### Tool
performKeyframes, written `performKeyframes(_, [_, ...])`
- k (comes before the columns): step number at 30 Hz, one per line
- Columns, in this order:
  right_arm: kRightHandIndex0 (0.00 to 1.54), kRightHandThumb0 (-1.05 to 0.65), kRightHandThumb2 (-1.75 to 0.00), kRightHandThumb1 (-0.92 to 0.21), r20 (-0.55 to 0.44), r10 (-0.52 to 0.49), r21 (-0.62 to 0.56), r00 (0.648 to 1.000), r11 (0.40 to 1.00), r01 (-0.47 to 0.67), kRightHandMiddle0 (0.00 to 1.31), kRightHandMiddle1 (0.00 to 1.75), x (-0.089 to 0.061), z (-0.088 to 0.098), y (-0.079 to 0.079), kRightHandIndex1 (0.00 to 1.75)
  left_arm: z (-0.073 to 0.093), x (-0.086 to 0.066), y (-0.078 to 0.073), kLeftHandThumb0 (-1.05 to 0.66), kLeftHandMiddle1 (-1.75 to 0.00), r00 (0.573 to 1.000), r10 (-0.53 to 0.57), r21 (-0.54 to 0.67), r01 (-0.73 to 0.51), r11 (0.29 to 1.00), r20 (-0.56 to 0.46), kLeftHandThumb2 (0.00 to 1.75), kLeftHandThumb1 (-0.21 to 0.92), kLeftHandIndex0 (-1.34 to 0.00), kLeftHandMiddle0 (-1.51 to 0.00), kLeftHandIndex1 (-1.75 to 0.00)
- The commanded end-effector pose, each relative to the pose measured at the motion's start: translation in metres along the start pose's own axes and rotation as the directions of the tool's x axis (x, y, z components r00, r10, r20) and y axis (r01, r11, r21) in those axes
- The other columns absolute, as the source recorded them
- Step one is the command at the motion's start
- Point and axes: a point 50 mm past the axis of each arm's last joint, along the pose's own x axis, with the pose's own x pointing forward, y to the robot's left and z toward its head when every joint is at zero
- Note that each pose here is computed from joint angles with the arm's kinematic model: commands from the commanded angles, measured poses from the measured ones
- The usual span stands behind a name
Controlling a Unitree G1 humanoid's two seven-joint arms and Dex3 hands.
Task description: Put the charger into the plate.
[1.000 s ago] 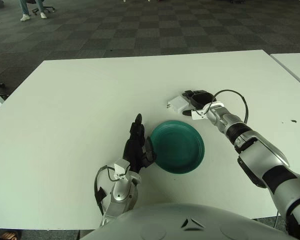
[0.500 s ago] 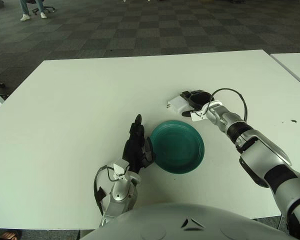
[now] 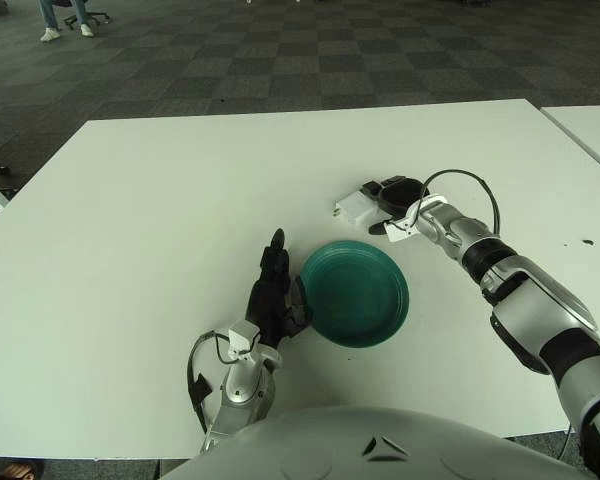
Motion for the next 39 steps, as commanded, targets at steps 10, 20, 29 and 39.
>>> performKeyframes(10, [0.24, -0.79, -0.48, -0.92, 0.065, -0.022, -0.140, 0.998, 0.990, 0.031, 0.00, 0.33, 0.005, -0.001, -0.028, 0.01, 0.003, 0.001, -0.011, -1.05, 0.00, 0.998, -0.001, 0.010, 0.001, 1.000, 0.058, 1.01, 0.92, 0.00, -0.02, -0.07])
performKeyframes(20, [0.24, -0.78, -0.48, -0.92, 0.079, -0.009, -0.170, 0.997, 0.985, 0.023, 0.00, 0.33, 0.007, -0.002, -0.039, 0.00, 0.002, 0.000, -0.012, -1.05, 0.00, 0.996, 0.025, -0.005, -0.024, 1.000, 0.083, 1.00, 0.92, 0.00, -0.01, -0.06])
performKeyframes(29, [0.23, -0.79, -0.50, -0.92, 0.088, -0.010, -0.196, 0.996, 0.980, 0.027, 0.00, 0.30, 0.011, 0.000, -0.048, 0.00, 0.001, 0.002, -0.017, -1.05, 0.00, 0.991, 0.014, 0.017, -0.017, 1.000, 0.131, 0.99, 0.92, 0.00, 0.00, -0.05])
performKeyframes(39, [0.25, -0.79, -0.48, -0.92, 0.067, -0.009, -0.195, 0.998, 0.981, 0.022, 0.00, 0.30, 0.015, -0.001, -0.052, 0.01, -0.001, 0.005, -0.017, -1.05, 0.00, 0.992, 0.005, 0.027, -0.009, 1.000, 0.124, 1.01, 0.92, 0.00, 0.00, -0.05])
